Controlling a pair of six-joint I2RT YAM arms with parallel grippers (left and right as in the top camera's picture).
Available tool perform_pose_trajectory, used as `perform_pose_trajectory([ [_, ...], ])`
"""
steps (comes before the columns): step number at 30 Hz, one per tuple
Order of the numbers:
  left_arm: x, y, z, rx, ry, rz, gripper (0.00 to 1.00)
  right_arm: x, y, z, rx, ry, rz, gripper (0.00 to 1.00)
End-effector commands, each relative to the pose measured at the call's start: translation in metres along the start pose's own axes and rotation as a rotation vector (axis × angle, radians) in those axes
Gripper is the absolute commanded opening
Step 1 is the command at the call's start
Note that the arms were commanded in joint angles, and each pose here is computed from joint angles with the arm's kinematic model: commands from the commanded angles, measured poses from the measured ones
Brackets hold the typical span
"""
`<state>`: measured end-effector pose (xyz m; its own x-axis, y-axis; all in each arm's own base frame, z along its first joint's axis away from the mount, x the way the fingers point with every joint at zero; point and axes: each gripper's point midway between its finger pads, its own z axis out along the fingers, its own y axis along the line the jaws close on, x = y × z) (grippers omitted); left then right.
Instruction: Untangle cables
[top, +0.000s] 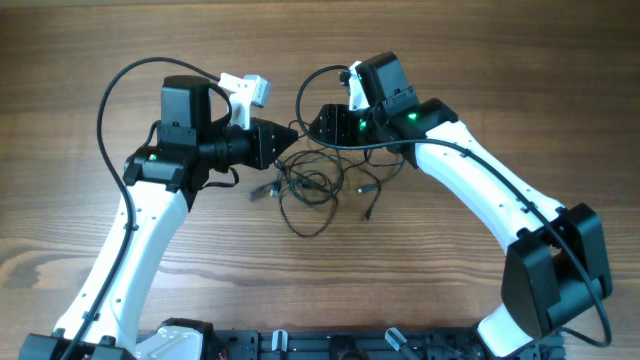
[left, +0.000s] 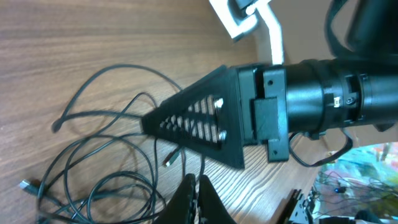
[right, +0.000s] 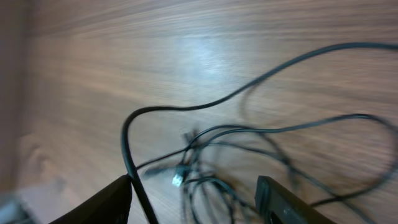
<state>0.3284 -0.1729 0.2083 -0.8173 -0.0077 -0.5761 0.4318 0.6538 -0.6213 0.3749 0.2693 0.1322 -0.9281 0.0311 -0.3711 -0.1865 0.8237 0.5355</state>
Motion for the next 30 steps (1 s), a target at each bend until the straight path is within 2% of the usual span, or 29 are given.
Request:
perform_pose_trajectory([
  [1, 0.003, 0.022, -0.004, -0.132, 0.000, -0.022, 0.04, -0.001, -0.033, 0.003, 0.157, -0.026, -0.015, 0.66],
  [4, 0.019, 0.060, -0.008, -0.333, 0.028, -0.185, 0.05, 0.005, -0.033, 0.003, 0.155, 0.000, -0.028, 0.66],
  [6, 0.029, 0.083, -0.012, -0.453, 0.042, -0.276, 0.14, 0.008, -0.040, 0.002, 0.190, 0.011, -0.040, 0.67],
  [8, 0.038, 0.103, -0.016, -0.568, 0.044, -0.368, 0.20, 0.002, -0.074, -0.009, 0.362, -0.025, -0.032, 0.72],
  [11, 0.048, 0.117, -0.011, -0.612, 0.074, -0.419, 0.21, -0.007, -0.113, -0.027, 0.525, -0.048, -0.058, 0.74],
  [16, 0.063, 0.131, 0.002, -0.631, 0.139, -0.454, 0.38, -0.011, -0.136, -0.034, 0.555, -0.036, -0.043, 0.82],
  [17, 0.066, 0.134, 0.004, -0.635, 0.153, -0.460, 0.44, -0.011, -0.138, -0.033, 0.552, -0.031, -0.038, 0.82],
  [19, 0.071, 0.138, 0.007, -0.642, 0.174, -0.471, 0.64, -0.005, -0.134, -0.024, 0.500, 0.004, -0.027, 0.84],
  [21, 0.073, 0.143, 0.008, -0.662, 0.180, -0.472, 0.73, 0.000, -0.131, -0.017, 0.467, 0.030, -0.021, 0.88],
  [24, 0.074, 0.162, -0.002, -0.773, 0.157, -0.490, 0.87, 0.003, -0.150, -0.014, 0.535, 0.044, -0.012, 0.92],
  [26, 0.073, 0.170, -0.010, -0.802, 0.128, -0.540, 0.95, 0.000, -0.157, -0.013, 0.531, 0.041, 0.008, 0.93],
  [27, 0.072, 0.175, -0.015, -0.811, 0.107, -0.581, 0.99, -0.004, -0.147, -0.013, 0.459, 0.049, 0.021, 1.00],
  [30, 0.070, 0.187, -0.027, -0.809, 0.076, -0.647, 1.00, -0.017, -0.099, -0.021, 0.225, 0.089, -0.022, 1.00],
])
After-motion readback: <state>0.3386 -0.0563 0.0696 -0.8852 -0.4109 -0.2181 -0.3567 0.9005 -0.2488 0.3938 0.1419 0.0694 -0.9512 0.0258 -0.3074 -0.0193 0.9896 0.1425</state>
